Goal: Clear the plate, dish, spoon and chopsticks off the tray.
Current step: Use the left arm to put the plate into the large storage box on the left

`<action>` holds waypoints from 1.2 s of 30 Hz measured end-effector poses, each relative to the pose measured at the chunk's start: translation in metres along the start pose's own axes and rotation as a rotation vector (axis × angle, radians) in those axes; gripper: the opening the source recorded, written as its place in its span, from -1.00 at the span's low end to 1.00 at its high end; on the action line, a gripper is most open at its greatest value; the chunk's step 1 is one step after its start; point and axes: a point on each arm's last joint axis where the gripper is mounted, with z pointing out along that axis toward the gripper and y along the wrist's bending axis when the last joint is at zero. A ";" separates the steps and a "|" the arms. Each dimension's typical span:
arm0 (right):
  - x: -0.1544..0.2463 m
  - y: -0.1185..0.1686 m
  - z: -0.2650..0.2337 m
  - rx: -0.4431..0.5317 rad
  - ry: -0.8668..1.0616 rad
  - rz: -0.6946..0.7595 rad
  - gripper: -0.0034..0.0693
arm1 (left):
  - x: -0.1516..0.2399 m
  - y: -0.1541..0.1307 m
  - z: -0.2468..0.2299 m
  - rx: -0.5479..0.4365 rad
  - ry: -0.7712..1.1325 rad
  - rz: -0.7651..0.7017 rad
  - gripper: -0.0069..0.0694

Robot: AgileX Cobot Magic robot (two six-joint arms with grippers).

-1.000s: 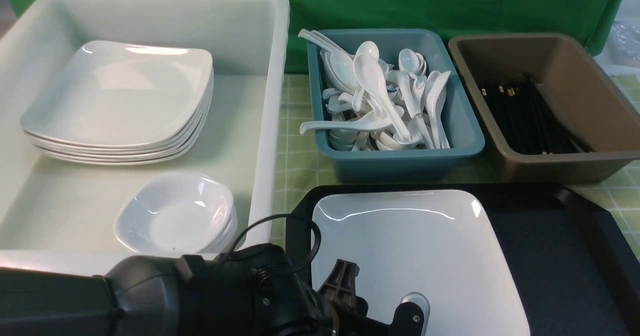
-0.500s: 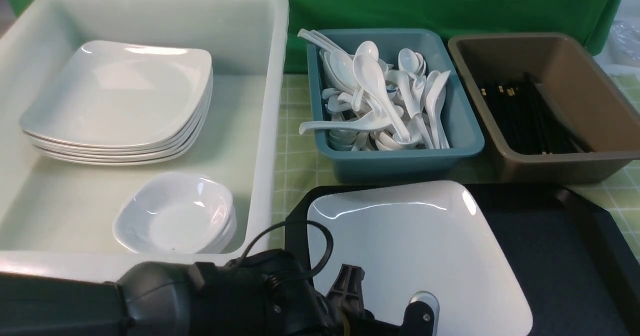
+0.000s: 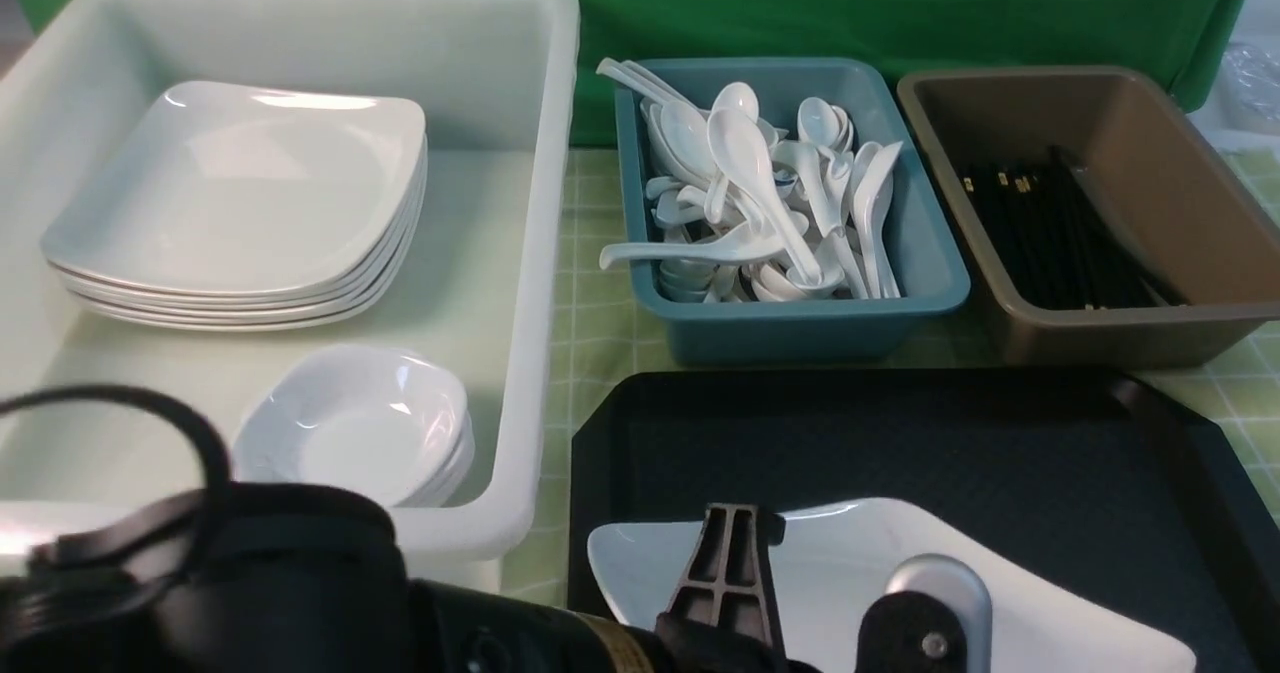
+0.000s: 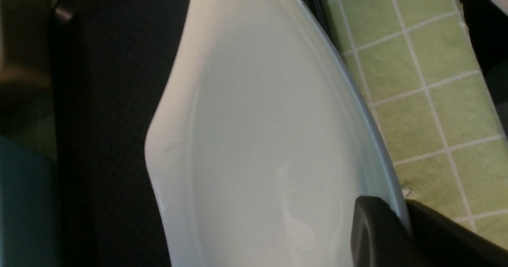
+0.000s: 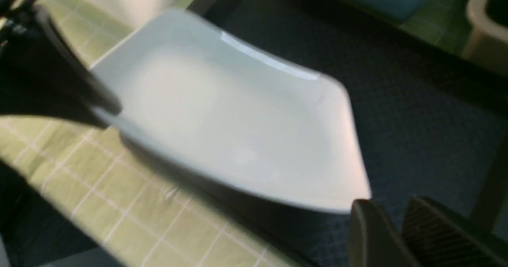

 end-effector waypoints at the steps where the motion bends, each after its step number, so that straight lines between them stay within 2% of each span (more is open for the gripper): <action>1: -0.002 -0.002 -0.003 0.014 -0.017 0.010 -0.45 | -0.001 0.001 -0.004 -0.003 -0.006 -0.002 -0.74; 10: -0.013 -0.021 -0.023 0.173 -0.088 0.095 -0.45 | -0.005 -0.002 -0.018 0.006 -0.045 0.028 -0.74; 13: -0.016 -0.026 -0.028 0.228 -0.115 0.122 -0.45 | -0.013 0.002 -0.034 -0.018 -0.093 0.037 -0.74; 19: -0.020 -0.032 -0.031 0.289 -0.160 0.166 -0.45 | -0.033 0.023 -0.077 -0.145 -0.213 0.031 -0.74; 23: -0.020 -0.033 -0.032 0.292 -0.164 0.175 -0.45 | -0.031 0.048 -0.095 -0.282 -0.203 -0.011 -0.73; 24: -0.021 -0.032 -0.032 0.284 -0.178 0.185 -0.48 | -0.024 0.061 -0.099 -0.346 -0.173 -0.038 -0.73; 26: -0.024 -0.030 -0.031 0.258 -0.207 0.195 -0.58 | -0.011 0.075 -0.102 -0.412 -0.123 -0.074 -0.73; 29: -0.036 -0.017 -0.030 0.108 -0.313 0.172 -0.81 | 0.030 0.107 -0.109 -0.530 0.011 -0.207 -0.73; 33: -0.049 -0.002 -0.026 -0.010 -0.380 0.105 -0.84 | 0.079 0.136 -0.112 -0.629 0.188 -0.317 -0.73; 36: -0.053 0.003 -0.020 -0.027 -0.371 0.070 -0.84 | 0.124 0.157 -0.111 -0.678 0.326 -0.408 -0.73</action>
